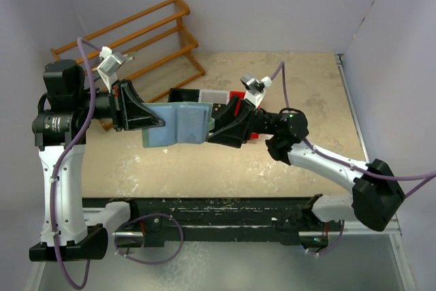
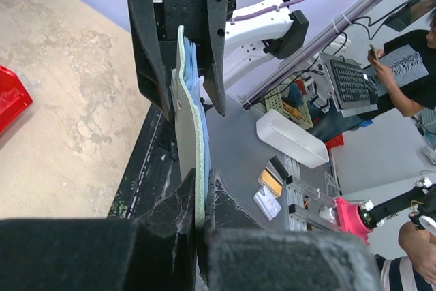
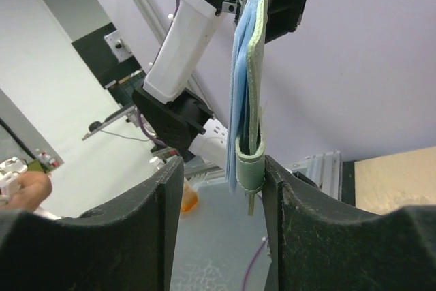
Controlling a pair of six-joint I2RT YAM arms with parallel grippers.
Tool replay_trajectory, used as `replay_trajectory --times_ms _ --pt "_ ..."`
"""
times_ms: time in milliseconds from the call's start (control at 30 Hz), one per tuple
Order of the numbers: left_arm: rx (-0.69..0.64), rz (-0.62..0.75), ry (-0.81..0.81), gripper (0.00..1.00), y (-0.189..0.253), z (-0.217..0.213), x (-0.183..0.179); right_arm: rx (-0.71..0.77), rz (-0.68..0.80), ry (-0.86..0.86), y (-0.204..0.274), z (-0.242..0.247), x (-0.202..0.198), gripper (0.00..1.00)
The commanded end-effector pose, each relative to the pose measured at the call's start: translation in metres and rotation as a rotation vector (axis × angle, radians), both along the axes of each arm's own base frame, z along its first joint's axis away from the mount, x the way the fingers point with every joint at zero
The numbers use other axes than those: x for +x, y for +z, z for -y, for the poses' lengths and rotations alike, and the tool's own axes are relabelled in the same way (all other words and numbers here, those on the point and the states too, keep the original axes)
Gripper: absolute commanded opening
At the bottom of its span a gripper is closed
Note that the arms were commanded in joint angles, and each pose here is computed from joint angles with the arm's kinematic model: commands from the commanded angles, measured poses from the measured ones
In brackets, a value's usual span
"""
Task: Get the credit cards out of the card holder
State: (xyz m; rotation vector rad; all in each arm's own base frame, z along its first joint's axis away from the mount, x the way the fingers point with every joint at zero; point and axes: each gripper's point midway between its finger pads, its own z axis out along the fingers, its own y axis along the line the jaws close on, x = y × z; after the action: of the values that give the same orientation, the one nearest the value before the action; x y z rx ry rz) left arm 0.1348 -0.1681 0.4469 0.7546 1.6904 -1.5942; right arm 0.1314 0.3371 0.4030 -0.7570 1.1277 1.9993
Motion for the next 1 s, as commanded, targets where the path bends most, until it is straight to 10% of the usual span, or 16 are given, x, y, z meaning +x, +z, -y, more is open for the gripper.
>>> replay_trajectory --times_ms 0,967 --pt "-0.038 0.033 -0.098 0.00 0.011 0.000 -0.020 0.092 0.044 0.020 0.021 0.002 -0.010 0.49" --pt "-0.033 0.042 -0.160 0.00 0.016 -0.002 -0.042 0.103 0.085 0.120 0.042 0.003 -0.025 0.21"
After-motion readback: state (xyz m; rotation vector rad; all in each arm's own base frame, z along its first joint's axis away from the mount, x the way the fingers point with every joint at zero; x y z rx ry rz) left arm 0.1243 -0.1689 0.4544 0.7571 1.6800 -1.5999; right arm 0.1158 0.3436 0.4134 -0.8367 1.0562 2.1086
